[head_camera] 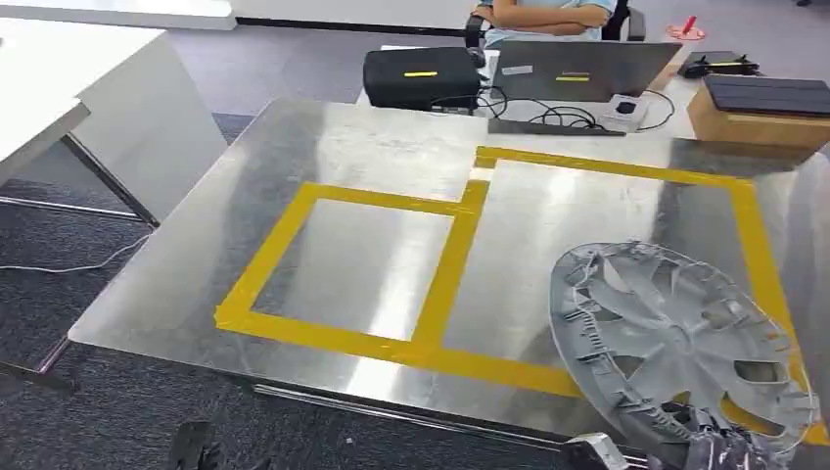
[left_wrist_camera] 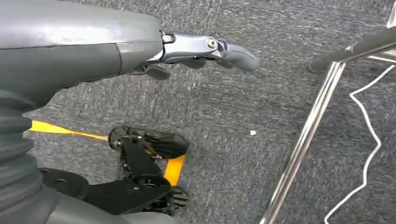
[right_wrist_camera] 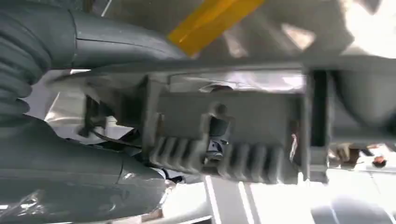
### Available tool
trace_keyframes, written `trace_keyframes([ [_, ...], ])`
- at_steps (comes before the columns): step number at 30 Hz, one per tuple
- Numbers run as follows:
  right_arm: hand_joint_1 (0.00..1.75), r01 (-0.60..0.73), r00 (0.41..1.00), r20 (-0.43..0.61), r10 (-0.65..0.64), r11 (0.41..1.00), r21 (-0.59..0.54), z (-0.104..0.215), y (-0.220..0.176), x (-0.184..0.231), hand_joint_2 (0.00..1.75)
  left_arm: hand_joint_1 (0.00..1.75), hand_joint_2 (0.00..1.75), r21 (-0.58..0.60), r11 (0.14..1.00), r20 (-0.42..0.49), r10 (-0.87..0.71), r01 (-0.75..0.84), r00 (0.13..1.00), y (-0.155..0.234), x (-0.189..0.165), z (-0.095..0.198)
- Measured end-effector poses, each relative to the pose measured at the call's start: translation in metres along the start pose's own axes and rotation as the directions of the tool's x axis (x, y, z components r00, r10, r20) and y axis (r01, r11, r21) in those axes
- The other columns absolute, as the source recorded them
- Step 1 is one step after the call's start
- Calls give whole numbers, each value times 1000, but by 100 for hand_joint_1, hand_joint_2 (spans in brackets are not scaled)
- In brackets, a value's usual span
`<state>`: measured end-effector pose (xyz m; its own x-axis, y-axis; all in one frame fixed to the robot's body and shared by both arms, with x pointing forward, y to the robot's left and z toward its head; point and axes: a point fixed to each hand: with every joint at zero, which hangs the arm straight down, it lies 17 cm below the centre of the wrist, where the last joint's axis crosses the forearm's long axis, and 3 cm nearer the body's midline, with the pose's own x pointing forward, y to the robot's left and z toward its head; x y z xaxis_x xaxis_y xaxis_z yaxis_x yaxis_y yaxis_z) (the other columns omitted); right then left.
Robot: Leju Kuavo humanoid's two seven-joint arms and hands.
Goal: Take the parts from the cabinet and place them on the table.
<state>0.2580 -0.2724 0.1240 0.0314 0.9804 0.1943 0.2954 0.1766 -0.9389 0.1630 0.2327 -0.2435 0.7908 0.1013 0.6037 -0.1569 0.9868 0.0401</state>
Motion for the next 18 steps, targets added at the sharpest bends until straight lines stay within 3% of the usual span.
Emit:
trace_keyframes([
  [9, 175, -24, 998, 60, 16, 992, 125, -6, 36, -7, 175, 0, 175, -10, 1000, 1, -2, 2, 1000, -1, 1, 0],
  [18, 175, -103, 992, 98, 82, 969, 226, -38, 74, -53, 175, 0, 175, -35, 999, 3, -24, 24, 1000, -5, 0, 1],
])
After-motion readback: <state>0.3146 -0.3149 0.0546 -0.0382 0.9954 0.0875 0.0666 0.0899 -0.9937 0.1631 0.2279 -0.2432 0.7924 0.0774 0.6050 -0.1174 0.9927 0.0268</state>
